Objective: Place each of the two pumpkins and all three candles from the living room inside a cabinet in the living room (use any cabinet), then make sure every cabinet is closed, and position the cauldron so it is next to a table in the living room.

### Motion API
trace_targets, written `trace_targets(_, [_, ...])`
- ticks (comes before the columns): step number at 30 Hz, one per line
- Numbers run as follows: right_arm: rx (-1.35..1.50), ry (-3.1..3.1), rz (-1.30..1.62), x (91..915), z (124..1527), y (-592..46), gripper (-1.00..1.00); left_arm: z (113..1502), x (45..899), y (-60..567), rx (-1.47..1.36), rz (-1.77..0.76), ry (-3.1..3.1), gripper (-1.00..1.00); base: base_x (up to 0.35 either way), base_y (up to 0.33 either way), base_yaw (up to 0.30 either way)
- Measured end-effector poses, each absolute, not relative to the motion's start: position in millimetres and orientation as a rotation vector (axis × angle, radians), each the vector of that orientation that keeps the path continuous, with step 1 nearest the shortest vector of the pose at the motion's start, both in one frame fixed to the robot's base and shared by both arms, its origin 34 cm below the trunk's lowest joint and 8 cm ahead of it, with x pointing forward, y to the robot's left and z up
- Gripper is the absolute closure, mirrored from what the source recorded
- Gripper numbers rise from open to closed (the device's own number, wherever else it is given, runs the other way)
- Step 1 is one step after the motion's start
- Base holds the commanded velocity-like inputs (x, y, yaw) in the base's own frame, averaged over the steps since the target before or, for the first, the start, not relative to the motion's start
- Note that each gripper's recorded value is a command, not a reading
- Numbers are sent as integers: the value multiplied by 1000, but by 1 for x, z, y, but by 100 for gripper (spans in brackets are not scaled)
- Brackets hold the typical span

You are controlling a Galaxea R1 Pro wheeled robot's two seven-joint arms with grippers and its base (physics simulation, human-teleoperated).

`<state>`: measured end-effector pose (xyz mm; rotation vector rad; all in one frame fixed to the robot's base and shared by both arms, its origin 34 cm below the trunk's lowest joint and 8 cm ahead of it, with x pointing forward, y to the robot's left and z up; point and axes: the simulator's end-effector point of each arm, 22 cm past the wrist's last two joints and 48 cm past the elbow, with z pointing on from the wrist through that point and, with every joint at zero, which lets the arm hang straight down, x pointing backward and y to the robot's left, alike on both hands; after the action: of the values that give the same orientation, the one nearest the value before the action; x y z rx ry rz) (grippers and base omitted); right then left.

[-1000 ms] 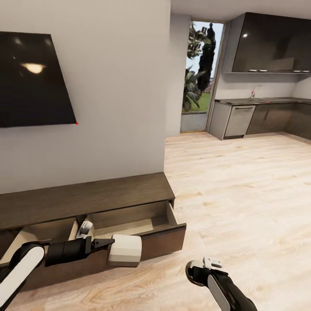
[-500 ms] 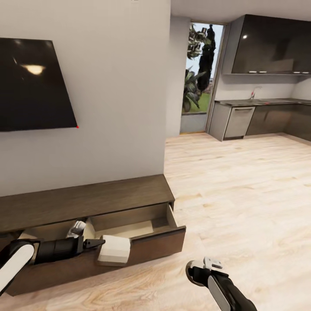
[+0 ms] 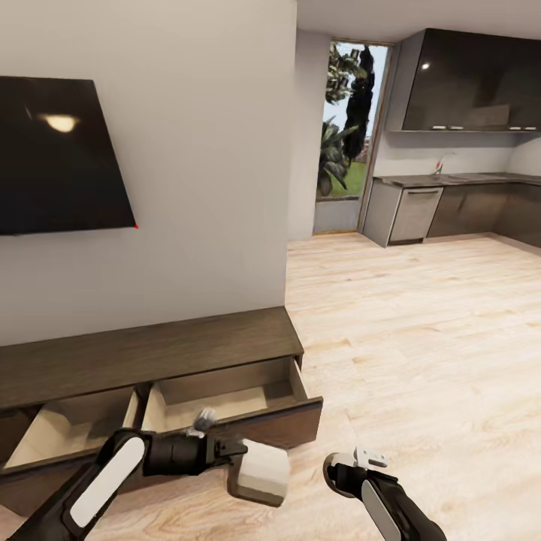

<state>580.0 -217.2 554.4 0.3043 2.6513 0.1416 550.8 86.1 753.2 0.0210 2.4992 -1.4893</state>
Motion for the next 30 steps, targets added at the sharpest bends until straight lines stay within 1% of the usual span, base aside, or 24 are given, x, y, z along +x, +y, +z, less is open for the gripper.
trace_targets(3, [304, 2651, 142, 580, 560, -217, 100, 744, 540, 69, 102, -1480, 2569, 100, 0, 0, 0])
trace_targets(6, [303, 2652, 139, 580, 564, -217, 100, 746, 543, 78, 116, -1446, 2585, 100, 0, 0, 0])
trace_targets(7, [301, 2652, 138, 580, 566, -218, 100, 740, 545, 85, 120, -1394, 2611, 100, 0, 0, 0])
trace_targets(8, [299, 2652, 136, 580, 568, -218, 100, 724, 549, 99, 143, -1245, 2666, 100, 0, 0, 0])
trace_targets(10, [299, 2652, 135, 580, 571, -218, 100, 689, 572, 123, 193, -797, 2741, 100, 0, 0, 0])
trace_targets(11, [299, 2652, 137, 580, 573, -218, 100, 687, 580, 115, 176, -712, 2729, 100, 0, 0, 0])
trace_targets(12, [300, 2652, 138, 580, 574, -218, 100, 689, 585, 102, 139, -682, 2716, 100, 0, 0, 0])
trace_targets(14, [302, 2653, 139, 580, 578, -217, 100, 686, 592, 100, 113, -533, 2721, 100, 0, 0, 0])
trace_targets(18, [303, 2653, 140, 581, 584, -217, 100, 691, 597, 103, 82, -432, 2719, 100, 0, 0, 0])
trace_targets(30, [292, 2637, 137, 586, 608, -217, 100, 711, 600, 109, 70, -399, 2717, 100, 0, 0, 0])
